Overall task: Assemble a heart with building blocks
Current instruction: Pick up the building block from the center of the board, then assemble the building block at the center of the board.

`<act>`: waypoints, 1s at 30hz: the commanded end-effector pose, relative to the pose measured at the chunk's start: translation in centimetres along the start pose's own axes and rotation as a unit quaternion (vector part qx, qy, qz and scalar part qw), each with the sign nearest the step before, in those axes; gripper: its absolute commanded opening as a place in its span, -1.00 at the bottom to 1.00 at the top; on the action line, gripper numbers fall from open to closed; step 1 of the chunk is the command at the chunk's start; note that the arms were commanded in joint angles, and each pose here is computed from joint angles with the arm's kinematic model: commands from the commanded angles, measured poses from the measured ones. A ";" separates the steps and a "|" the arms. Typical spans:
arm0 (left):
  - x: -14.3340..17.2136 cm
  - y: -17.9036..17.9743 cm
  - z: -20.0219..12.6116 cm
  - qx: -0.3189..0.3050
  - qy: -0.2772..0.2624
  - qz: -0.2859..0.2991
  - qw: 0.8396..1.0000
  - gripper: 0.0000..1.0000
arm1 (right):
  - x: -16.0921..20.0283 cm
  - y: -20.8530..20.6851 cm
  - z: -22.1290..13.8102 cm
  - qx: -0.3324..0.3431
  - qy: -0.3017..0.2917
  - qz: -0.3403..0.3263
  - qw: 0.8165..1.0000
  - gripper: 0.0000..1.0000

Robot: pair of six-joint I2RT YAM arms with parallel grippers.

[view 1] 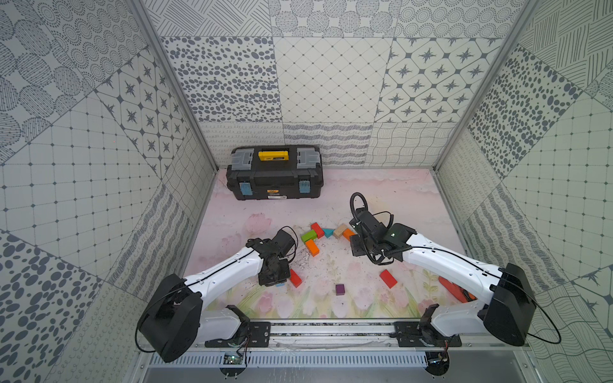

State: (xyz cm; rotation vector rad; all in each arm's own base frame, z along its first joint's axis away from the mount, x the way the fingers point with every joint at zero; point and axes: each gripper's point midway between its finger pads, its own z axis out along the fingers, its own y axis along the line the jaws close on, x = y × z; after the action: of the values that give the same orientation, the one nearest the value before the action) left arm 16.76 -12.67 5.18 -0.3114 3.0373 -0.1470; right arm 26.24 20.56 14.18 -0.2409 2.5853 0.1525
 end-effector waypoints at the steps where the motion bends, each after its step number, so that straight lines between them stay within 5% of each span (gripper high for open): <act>1: -0.9 1.2 -3.6 -0.039 -0.040 0.052 0.997 -0.90 | -0.7 -1.3 -0.9 -0.003 -0.018 0.029 0.999 0.05; 7: -4.4 -4.5 -6.4 -0.001 -0.088 0.135 0.987 -0.96 | -1.2 -4.4 -1.7 0.003 -0.026 0.094 0.995 0.01; 17: -4.4 -18.4 -3.9 0.051 -0.062 0.319 0.944 -1.00 | 0.5 -8.8 -3.0 0.036 -0.024 0.157 0.987 -0.02; 30: -1.9 -22.1 1.8 0.014 0.000 0.393 0.919 -1.00 | 2.2 -12.1 -3.5 0.051 -0.023 0.201 0.978 -0.04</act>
State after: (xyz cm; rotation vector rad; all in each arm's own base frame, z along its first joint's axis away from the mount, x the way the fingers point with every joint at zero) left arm 23.45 -33.31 6.46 0.7581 2.8927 -0.1462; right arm 25.28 7.98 14.94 0.3087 2.5713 0.1414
